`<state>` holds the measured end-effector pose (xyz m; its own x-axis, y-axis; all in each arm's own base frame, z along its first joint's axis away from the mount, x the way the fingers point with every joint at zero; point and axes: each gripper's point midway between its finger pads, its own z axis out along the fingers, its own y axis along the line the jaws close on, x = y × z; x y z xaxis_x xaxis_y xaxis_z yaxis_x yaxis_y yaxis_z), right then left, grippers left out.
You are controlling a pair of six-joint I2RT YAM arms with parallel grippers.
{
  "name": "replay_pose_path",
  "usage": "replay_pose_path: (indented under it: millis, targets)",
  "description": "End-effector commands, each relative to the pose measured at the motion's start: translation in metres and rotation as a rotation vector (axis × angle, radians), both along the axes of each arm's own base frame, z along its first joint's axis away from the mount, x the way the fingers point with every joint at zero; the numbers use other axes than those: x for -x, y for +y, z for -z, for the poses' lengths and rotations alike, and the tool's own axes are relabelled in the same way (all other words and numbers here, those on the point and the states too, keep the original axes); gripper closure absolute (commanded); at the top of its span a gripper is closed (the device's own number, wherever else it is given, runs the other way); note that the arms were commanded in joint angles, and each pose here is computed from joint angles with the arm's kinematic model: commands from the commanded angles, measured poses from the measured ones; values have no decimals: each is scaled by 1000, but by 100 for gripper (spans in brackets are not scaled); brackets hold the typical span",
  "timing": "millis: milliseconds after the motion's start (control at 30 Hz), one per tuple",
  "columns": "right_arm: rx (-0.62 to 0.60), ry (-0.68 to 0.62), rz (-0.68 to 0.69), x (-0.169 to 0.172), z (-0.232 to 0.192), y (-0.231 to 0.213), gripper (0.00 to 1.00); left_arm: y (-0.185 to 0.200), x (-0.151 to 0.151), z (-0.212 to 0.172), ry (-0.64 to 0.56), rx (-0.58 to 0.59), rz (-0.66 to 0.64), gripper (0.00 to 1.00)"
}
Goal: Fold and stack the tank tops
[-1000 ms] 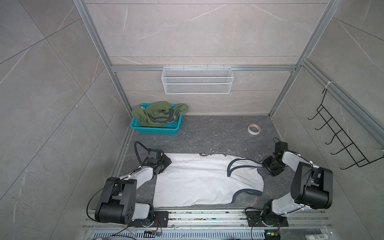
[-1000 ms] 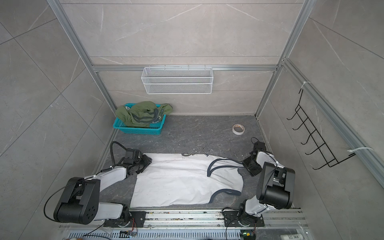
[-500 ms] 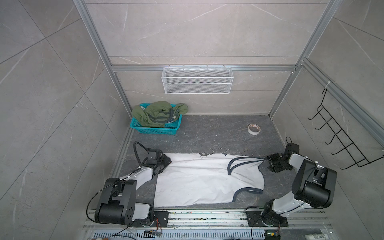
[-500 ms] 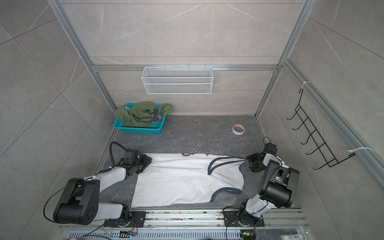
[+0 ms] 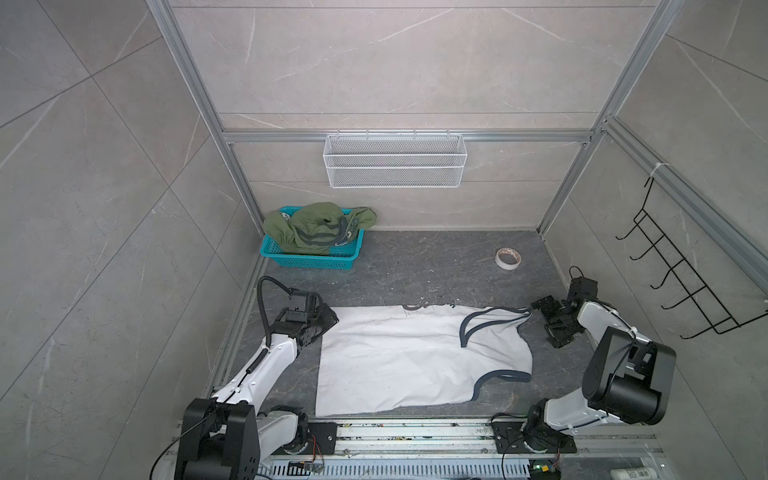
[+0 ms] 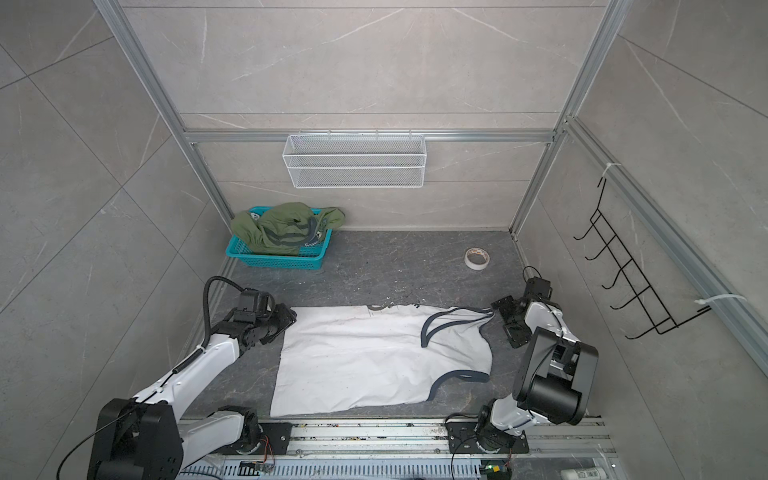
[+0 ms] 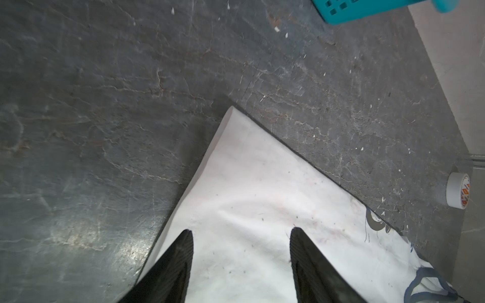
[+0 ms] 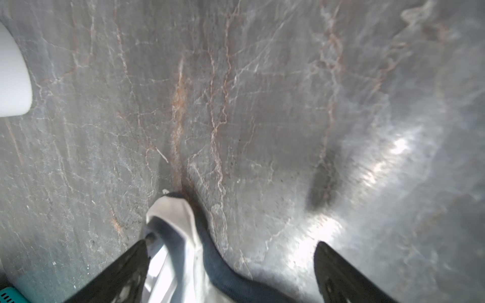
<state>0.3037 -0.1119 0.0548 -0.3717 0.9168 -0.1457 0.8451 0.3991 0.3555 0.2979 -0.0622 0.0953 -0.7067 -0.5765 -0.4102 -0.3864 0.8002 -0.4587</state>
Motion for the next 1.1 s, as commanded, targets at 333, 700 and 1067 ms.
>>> replay_pose_path:
  millis: [333,700,1067]
  targets:
    - [122,-43,-378,3,-55,89,4,-71,21,15,100,-96,260,39]
    - [104,139,-746,23,8,220,12,-83,11,59,190,-97,273,39]
    - [160,219,-695,-37,54,193,14,-75,-17,91,210,-120,209,39]
